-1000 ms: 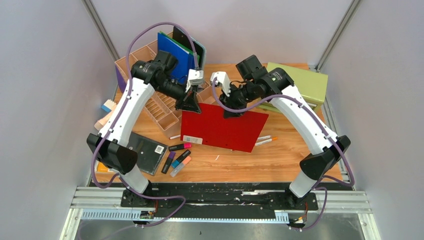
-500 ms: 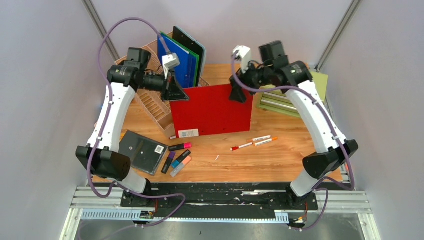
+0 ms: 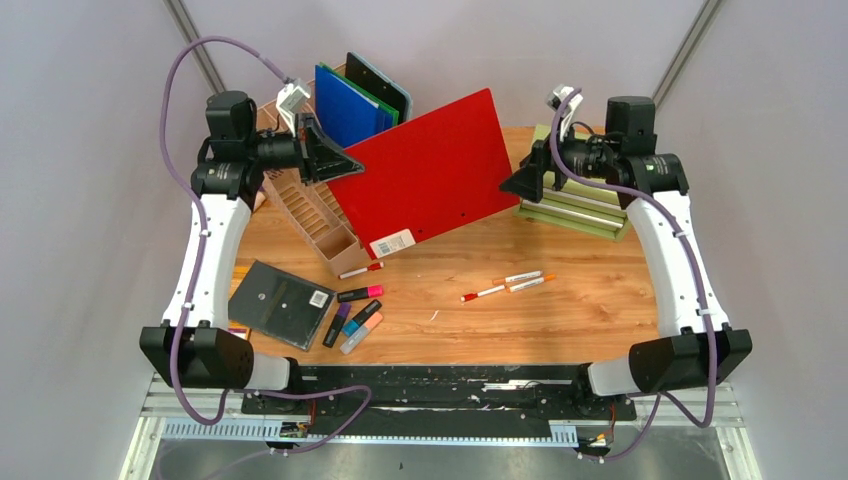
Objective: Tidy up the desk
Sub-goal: Pick up the folder from the center of the board, then place the folder in the storage box.
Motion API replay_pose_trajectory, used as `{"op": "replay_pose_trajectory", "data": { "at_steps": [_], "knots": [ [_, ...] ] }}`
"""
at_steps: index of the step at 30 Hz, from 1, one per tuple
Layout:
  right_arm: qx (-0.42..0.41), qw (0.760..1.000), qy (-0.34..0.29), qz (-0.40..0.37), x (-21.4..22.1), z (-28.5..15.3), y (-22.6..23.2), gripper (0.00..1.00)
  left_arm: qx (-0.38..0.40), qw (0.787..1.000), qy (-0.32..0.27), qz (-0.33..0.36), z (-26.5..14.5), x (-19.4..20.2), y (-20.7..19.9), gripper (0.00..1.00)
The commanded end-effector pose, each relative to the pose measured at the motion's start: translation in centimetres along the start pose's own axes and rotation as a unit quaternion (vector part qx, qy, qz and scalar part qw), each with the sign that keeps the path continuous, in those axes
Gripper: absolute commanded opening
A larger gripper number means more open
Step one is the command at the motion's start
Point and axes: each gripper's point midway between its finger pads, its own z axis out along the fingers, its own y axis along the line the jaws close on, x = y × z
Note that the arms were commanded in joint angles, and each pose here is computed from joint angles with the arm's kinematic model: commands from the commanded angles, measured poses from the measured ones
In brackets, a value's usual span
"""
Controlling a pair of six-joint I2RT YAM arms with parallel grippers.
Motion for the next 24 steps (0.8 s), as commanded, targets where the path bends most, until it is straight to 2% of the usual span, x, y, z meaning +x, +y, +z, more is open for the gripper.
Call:
{"op": "replay_pose_trajectory", "data": {
  "at_steps": [1,13,17,19,24],
  "knots": [
    [-0.064,0.994,-0.044,-0.077,-1.3,0.1,2.0,0.96,0.052,0.998,-0.019,0.044,-0.4,-2.7,-3.7,0.0],
    [-0.118,0.989,-0.033,-0.086,0.5,2.1,1.1,0.98,0.073,0.997,-0.013,0.035,-0.7,-1.7,-5.1,0.0],
    [-0.188,0.979,-0.04,-0.069,1.2,2.3,3.0,0.95,0.073,0.997,-0.012,0.035,-0.7,-1.5,-5.2,0.0],
    [-0.218,0.973,-0.04,-0.063,1.5,2.3,4.2,0.86,0.072,0.997,-0.012,0.035,-0.7,-1.5,-5.0,0.0],
    [-0.254,0.965,-0.032,-0.058,2.1,2.6,6.5,0.4,0.059,0.997,-0.012,0.042,-0.4,-0.8,-3.7,0.0]
  ]
}}
